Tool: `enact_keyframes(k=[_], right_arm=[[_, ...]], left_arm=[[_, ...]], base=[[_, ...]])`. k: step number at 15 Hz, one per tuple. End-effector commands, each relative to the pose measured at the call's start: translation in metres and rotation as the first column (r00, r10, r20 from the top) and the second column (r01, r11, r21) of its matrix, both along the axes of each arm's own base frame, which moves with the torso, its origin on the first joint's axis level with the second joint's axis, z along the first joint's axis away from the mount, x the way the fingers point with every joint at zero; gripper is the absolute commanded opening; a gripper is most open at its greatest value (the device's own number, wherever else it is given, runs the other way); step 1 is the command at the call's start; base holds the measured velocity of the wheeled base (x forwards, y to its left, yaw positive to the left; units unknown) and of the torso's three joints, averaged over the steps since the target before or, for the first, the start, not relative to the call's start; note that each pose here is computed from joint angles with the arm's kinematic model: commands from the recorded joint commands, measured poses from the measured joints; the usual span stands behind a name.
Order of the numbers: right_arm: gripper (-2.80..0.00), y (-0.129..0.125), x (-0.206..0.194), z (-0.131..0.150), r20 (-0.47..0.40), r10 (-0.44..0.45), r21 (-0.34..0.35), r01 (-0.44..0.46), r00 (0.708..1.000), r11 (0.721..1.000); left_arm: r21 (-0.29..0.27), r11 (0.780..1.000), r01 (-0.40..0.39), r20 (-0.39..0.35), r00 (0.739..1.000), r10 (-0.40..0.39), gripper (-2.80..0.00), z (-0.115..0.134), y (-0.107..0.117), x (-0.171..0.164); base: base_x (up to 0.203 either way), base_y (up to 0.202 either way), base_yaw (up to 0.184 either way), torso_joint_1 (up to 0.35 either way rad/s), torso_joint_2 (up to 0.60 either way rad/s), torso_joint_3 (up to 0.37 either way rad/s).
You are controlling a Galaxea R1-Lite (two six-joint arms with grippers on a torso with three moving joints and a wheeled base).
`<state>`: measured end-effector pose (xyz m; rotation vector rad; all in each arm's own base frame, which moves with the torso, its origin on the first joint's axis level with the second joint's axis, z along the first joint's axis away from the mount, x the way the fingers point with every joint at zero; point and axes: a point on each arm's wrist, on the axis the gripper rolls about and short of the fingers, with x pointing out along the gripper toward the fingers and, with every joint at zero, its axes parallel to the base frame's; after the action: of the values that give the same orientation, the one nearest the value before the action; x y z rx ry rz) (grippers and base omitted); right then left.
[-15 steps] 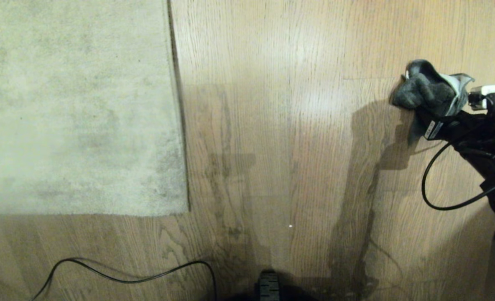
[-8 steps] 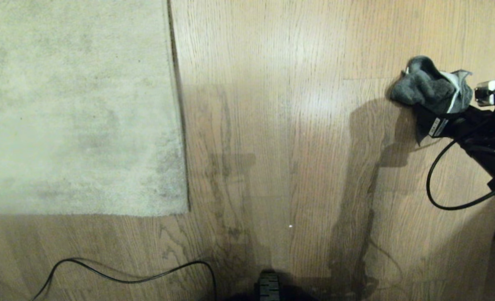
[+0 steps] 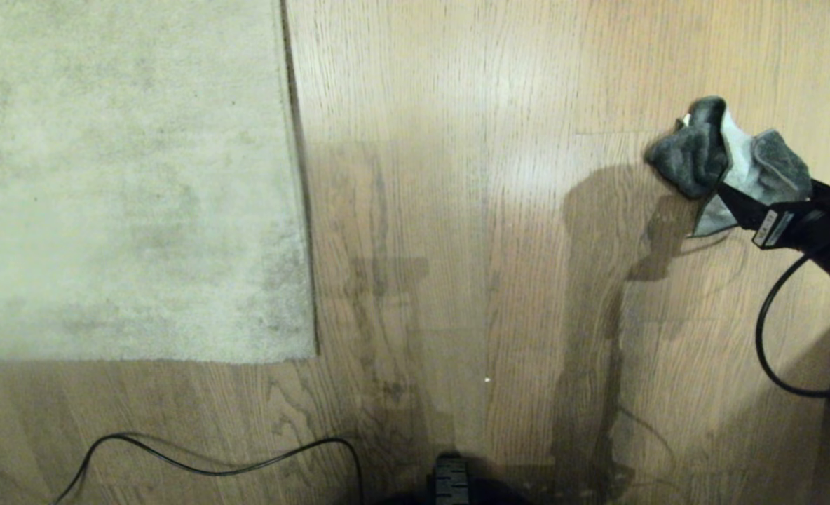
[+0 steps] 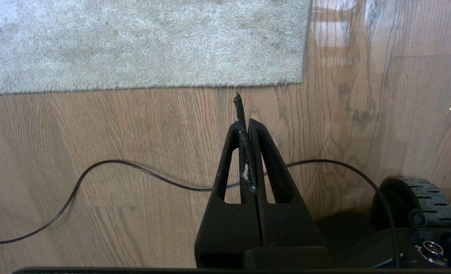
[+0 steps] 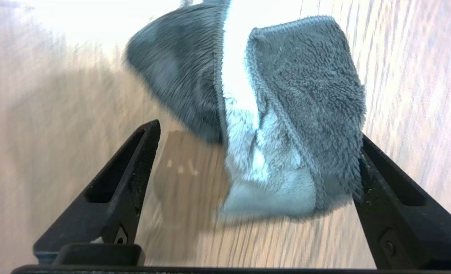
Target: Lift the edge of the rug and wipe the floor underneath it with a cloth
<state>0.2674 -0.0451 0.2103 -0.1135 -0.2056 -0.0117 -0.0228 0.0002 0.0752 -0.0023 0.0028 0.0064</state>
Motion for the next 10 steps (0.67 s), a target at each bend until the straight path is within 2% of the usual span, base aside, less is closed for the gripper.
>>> enact_keyframes(k=[1,8,9,10], right_arm=[[0.00,0.008,-0.041,0.002,0.013,0.001,-0.005,-0.001,1.000,1.000],[0.00,0.024,-0.129,-0.038,-0.071,0.001,0.010,-0.001,0.997,1.000],[-2.80,0.026,-0.139,-0.044,-0.082,0.003,0.012,-0.002,0.997,1.000],[-2.80,0.028,-0.150,-0.048,-0.078,0.004,0.010,-0.004,0.997,1.000]], left_arm=[[0.001,1.000,0.000,-0.002,1.000,0.000,-2.80,0.000,0.000,0.000],[0.000,1.000,0.000,-0.002,1.000,0.000,-2.80,0.000,0.000,0.000],[-0.001,1.000,-0.001,-0.002,1.000,0.001,-2.80,0.000,0.000,0.000],[0.001,1.000,0.000,-0.002,1.000,0.000,-2.80,0.000,0.000,0.000]], base=[[0.000,0.000,0.000,0.000,0.00,0.000],[0.000,0.000,0.000,0.000,0.00,0.000],[0.000,0.000,0.000,0.000,0.00,0.000],[0.000,0.000,0.000,0.000,0.00,0.000]])
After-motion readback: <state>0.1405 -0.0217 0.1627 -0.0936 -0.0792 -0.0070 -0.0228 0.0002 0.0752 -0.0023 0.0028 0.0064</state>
